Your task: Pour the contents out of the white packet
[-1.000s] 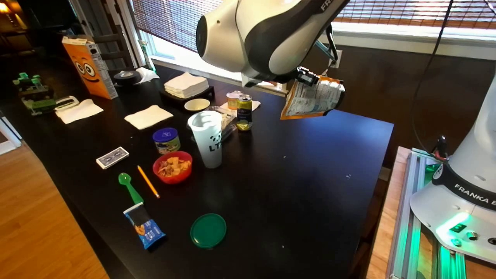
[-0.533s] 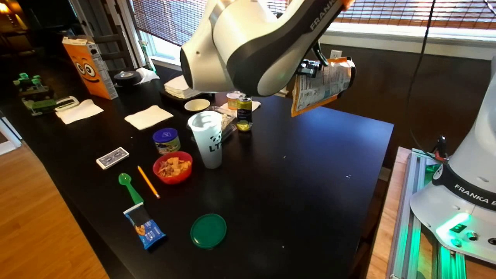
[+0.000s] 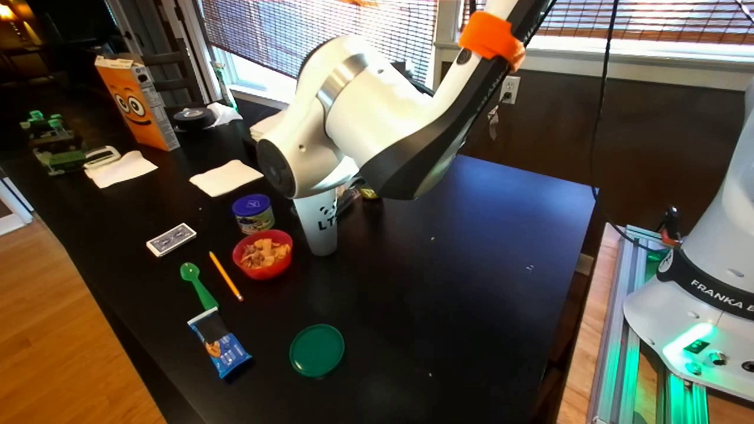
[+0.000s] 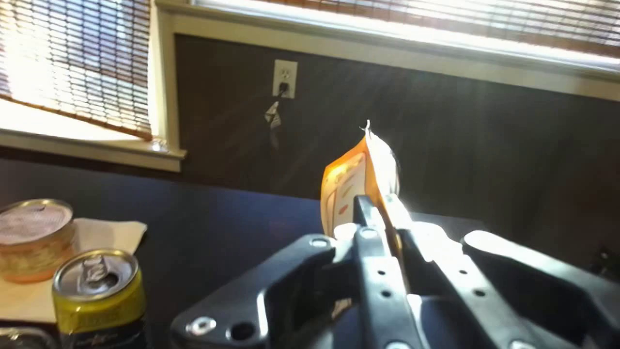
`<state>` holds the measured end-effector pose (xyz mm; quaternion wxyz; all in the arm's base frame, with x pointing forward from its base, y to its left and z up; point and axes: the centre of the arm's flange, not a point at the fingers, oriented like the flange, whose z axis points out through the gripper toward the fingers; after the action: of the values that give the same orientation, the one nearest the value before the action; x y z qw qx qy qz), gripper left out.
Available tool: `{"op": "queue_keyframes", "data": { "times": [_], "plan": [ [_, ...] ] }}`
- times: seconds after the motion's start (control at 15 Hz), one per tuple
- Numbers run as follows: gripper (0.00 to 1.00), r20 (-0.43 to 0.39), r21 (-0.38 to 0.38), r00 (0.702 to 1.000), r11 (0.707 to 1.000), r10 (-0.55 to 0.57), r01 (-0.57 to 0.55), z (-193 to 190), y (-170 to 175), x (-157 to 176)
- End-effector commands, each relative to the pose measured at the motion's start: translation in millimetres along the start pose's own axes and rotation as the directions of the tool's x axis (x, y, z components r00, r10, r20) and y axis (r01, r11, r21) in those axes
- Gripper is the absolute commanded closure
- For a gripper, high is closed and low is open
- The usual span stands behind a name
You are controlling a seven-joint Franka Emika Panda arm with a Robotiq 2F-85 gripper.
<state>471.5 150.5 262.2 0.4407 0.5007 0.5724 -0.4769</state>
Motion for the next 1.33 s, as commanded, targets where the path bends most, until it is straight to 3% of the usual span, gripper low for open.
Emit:
{"op": "queue_keyframes", "data": {
  "times": [0.0,0.07,0.13,0.2,0.4,0.47,0.67,1.0,1.27],
  "plan": [
    [0.98,0.037,-0.080,0.994,0.992,-0.099,0.102,5,9,12],
    [0.98,0.056,-0.079,0.991,0.989,-0.123,0.127,4,10,13],
    [0.98,0.013,-0.048,0.997,0.996,-0.077,0.078,3,6,13],
    [0.93,0.015,-0.048,0.996,0.995,-0.083,0.084,3,6,16],
    [0.93,0.015,-0.048,0.996,0.995,-0.084,0.084,3,6,16],
    [0.98,0.015,-0.048,0.996,0.995,-0.083,0.084,3,6,16],
    [0.98,-0.044,-0.004,0.994,0.995,-0.103,0.102,10,0,19],
    [0.98,-0.218,-0.016,0.972,0.996,-0.090,0.088,14,-4,25],
    [0.98,-0.387,-0.063,0.920,0.997,-0.062,0.041,12,-7,46]
  ]
}}
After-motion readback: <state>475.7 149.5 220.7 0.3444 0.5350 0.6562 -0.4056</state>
